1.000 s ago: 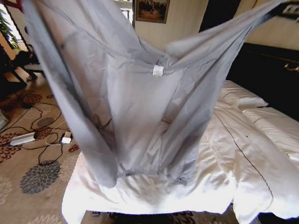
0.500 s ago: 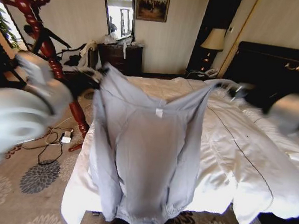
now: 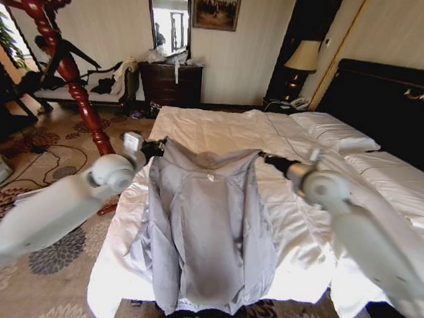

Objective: Pick up the clothes from the bed and hang them on the clothes hanger.

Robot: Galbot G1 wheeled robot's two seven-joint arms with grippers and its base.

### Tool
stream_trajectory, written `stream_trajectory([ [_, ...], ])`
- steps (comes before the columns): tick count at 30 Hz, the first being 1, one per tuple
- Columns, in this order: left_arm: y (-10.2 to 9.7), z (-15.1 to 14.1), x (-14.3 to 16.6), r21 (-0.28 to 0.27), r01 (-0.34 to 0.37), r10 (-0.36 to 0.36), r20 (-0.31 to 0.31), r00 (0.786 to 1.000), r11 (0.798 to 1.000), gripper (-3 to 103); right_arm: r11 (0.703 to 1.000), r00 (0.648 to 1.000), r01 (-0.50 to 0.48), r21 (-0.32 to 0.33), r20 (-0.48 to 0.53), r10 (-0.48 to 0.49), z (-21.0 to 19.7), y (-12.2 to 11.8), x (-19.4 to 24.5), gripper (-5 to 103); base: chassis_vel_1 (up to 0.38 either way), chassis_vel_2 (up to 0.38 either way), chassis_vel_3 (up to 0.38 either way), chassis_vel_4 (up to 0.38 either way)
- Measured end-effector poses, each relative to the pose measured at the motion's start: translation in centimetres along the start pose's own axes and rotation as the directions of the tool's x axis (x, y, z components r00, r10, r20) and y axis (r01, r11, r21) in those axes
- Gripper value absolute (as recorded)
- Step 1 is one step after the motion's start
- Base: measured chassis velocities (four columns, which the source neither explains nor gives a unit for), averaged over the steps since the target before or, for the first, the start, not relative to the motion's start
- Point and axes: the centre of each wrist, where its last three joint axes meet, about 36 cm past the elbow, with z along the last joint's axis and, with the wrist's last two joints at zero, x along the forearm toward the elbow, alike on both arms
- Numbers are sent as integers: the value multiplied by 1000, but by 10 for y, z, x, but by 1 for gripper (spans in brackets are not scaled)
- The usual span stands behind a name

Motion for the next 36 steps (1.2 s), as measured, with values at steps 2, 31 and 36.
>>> stream_trajectory([
  [2,1,9,-16,5,17,-17,-21,1000,1000,0,1000,1000,-23,0,-17,23,10,-4,-18,0,0,0,0,0],
  [31,-11,84,-104,40,74,-68,-143,987,996,16,985,975,-125,117,-171,144,75,3,-133,48,0,0,0,0],
  [36,-7,90,-102,62,6,4,-151,989,998,32,985,973,-143,98,-169,158,78,-12,-117,65,0,0,0,0],
])
